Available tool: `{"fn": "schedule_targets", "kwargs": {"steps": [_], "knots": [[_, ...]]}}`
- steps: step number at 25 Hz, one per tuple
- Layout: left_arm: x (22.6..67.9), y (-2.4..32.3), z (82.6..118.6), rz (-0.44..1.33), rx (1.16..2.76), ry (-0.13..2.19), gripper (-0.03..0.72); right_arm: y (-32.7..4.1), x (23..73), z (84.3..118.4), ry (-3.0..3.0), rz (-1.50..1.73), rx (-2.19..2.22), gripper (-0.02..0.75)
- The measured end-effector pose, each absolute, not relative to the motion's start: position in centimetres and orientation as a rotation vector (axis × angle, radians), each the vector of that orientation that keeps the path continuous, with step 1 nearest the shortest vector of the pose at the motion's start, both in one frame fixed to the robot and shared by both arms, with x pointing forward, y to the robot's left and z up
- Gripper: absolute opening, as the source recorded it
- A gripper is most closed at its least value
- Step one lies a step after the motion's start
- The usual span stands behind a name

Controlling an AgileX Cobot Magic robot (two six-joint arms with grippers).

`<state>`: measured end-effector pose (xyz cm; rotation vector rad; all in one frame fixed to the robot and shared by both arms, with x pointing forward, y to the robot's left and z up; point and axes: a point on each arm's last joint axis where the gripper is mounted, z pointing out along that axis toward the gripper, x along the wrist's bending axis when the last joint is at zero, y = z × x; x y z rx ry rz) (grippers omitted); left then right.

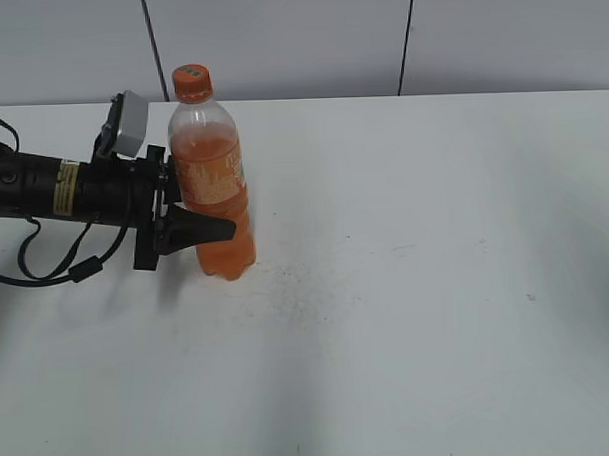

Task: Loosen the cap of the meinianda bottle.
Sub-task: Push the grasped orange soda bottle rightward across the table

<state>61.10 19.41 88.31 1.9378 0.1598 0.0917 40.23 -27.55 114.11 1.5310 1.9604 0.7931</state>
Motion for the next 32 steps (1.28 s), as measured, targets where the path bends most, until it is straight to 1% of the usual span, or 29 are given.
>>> {"fn": "schedule_targets", "kwargs": {"steps": [4,10,15,18,21,26,29,32], "knots": [[61.0,19.4,88.3,0.079,1.934,0.146,0.398,-27.0,44.7,115.6,1.985,0.767,1.549,0.326],[60.9,19.2,88.4,0.070,1.927,0.141,0.398,-26.2,51.2,116.8,2.147,0.612,1.624,0.323],[60.7,16.9,88.3,0.061,1.900,0.164,0.398,-25.1,54.3,119.3,2.159,0.639,1.546,0.323],[60.4,14.8,88.2,0.058,1.905,0.164,0.398,-22.9,55.2,119.9,2.202,0.674,1.471,0.323],[59.8,12.6,88.2,0.064,1.911,0.148,0.398,-20.2,56.0,119.5,2.275,0.693,1.399,0.323],[58.9,9.8,88.1,0.070,1.928,0.131,0.398,-15.4,56.3,117.4,2.433,0.715,1.312,0.323],[58.5,8.6,88.1,0.073,1.937,0.130,0.398,-13.0,56.0,116.5,2.510,0.736,1.286,0.323],[58.3,8.2,88.1,0.075,1.939,0.126,0.398,-11.1,55.5,115.7,2.556,0.742,1.285,0.323]]}}
